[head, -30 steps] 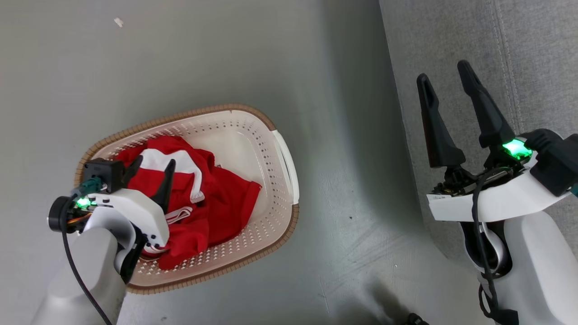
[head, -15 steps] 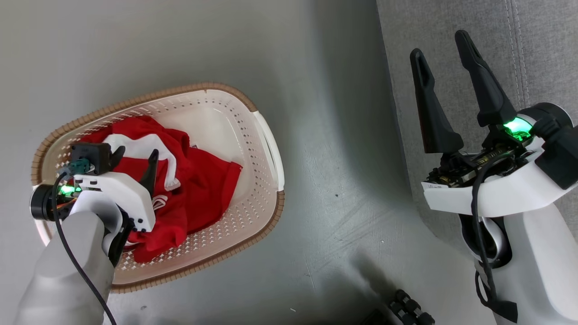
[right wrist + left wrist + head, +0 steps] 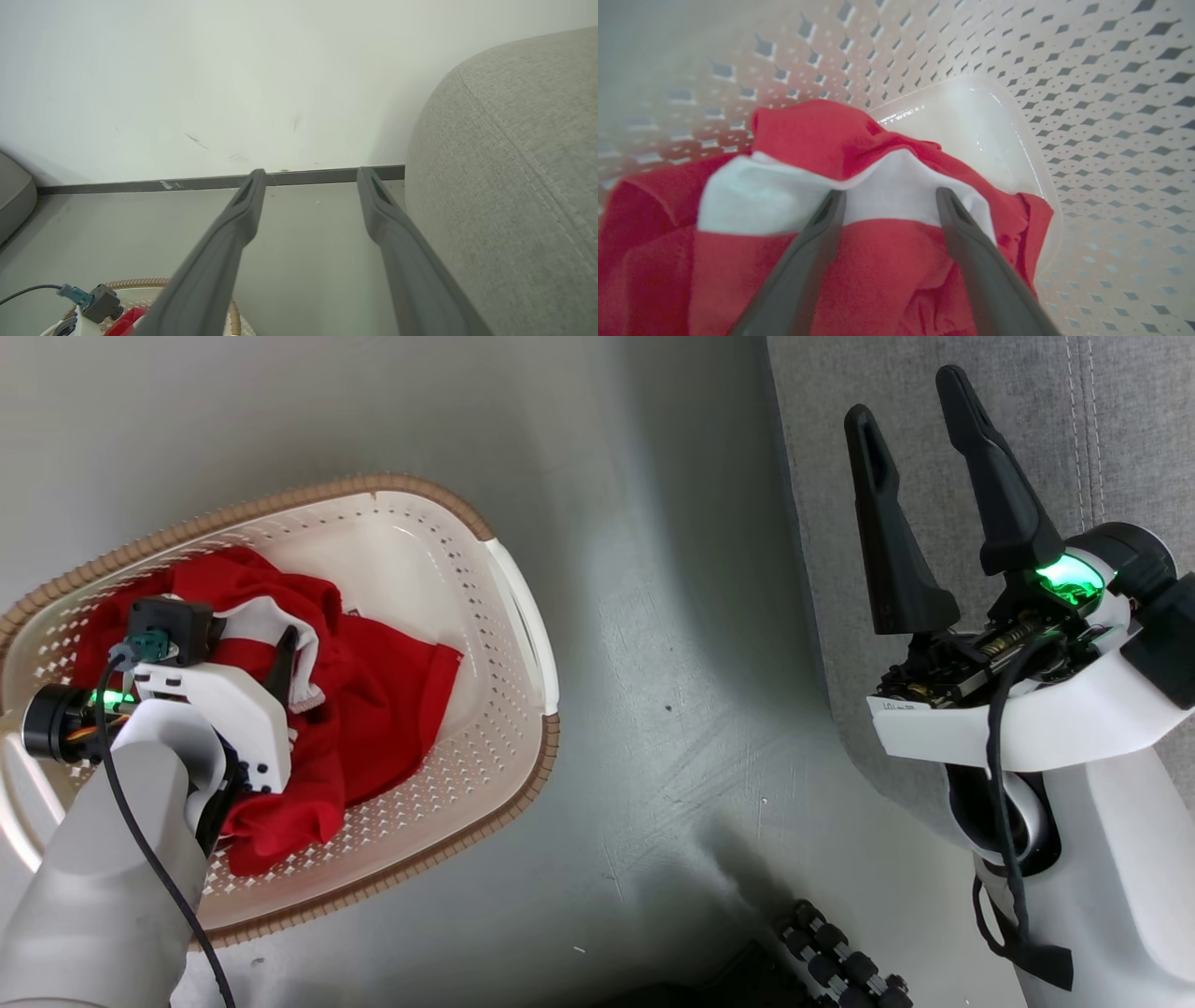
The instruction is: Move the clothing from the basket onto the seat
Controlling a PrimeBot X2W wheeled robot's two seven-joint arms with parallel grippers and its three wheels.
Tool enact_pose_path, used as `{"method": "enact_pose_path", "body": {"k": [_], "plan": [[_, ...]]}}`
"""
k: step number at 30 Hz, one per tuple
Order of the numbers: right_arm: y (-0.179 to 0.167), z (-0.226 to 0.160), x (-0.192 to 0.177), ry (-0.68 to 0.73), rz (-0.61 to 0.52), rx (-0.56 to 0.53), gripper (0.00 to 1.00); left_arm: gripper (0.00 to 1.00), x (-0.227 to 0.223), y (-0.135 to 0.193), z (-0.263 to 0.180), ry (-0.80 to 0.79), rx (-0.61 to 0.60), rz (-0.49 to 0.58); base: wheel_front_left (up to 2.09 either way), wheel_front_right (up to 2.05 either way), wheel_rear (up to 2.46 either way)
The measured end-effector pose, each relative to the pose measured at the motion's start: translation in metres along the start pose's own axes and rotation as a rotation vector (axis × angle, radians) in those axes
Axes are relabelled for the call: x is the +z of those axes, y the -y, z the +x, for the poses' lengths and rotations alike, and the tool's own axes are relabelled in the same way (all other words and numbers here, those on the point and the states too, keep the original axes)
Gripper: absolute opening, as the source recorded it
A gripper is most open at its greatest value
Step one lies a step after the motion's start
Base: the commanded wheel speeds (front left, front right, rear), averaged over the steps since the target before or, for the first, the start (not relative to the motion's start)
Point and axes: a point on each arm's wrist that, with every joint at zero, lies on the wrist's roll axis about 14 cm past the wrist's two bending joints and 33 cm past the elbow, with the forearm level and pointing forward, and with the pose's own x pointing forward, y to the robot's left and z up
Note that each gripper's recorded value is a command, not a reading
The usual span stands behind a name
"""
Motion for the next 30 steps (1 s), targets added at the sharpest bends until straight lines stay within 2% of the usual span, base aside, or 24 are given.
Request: {"method": "enact_pose_path", "body": {"k": [10, 14, 19, 20, 21, 22, 30], "plan": [[0.004, 0.004, -0.004, -0.004, 0.004, -0.003, 1.00, 1.00, -0.026, -0.014, 0.011, -0.111, 0.045, 0.061, 0.00, 0.00, 0.00], [0.005, 0.005, -0.004, -0.004, 0.011, -0.005, 1.00, 1.00, -0.044, -0.008, 0.013, -0.183, 0.018, 0.137, 0.00, 0.00, 0.00], [0.006, 0.004, -0.003, -0.004, 0.009, -0.007, 1.00, 1.00, -0.048, 0.002, 0.014, -0.203, -0.005, 0.158, 0.00, 0.00, 0.00], [0.006, 0.004, -0.002, -0.003, 0.008, -0.008, 1.00, 0.53, -0.048, 0.004, 0.014, -0.204, -0.009, 0.158, 0.00, 0.00, 0.00], [0.006, 0.004, -0.002, -0.002, 0.008, -0.009, 1.00, 0.20, -0.048, 0.006, 0.014, -0.205, -0.014, 0.158, 0.00, 0.00, 0.00], [0.007, 0.004, -0.001, -0.001, 0.007, -0.010, 1.00, 0.00, -0.047, 0.007, 0.014, -0.203, -0.016, 0.158, 0.00, 0.00, 0.00], [0.007, 0.004, 0.006, 0.013, 0.005, -0.012, 1.00, 0.00, -0.037, 0.012, 0.012, -0.172, -0.029, 0.160, 0.00, 0.00, 0.00]]}}
